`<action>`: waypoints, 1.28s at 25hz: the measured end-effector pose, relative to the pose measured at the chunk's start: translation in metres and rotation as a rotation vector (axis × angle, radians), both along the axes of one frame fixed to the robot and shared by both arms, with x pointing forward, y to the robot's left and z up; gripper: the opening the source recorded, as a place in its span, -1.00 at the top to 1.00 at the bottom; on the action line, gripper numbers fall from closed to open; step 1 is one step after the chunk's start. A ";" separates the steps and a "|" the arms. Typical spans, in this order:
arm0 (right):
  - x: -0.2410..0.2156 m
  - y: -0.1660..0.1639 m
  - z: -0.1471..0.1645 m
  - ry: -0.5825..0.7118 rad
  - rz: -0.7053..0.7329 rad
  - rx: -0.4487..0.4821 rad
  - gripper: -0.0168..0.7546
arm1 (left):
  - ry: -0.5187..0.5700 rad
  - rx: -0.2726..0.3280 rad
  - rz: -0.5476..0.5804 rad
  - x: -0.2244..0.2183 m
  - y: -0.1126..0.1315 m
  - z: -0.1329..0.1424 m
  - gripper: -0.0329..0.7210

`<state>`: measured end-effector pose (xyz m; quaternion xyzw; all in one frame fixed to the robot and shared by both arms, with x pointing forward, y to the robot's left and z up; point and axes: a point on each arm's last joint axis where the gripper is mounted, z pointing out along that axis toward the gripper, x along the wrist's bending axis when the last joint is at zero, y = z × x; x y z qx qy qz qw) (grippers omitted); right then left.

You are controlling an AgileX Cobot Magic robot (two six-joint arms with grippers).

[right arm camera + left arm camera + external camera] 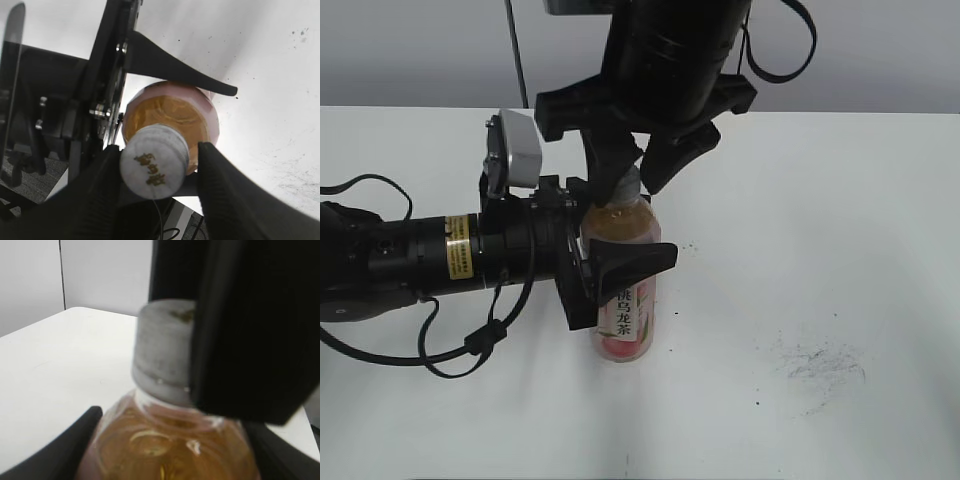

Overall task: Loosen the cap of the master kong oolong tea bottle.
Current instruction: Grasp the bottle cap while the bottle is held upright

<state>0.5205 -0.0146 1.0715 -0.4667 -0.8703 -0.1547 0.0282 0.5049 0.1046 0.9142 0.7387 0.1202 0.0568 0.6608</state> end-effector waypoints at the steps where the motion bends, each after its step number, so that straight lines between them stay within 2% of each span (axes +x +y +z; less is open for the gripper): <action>1: 0.000 0.000 0.000 0.000 0.000 0.000 -0.02 | 0.000 0.000 0.000 0.000 0.000 0.000 -0.28; 25: -0.001 0.001 0.001 0.011 -0.004 0.011 0.07 | -0.003 0.001 -0.005 0.000 0.000 0.000 -0.28; 32: 0.002 0.002 0.014 -0.032 -0.003 0.035 0.07 | -0.003 0.001 -0.006 0.000 0.000 0.000 -0.28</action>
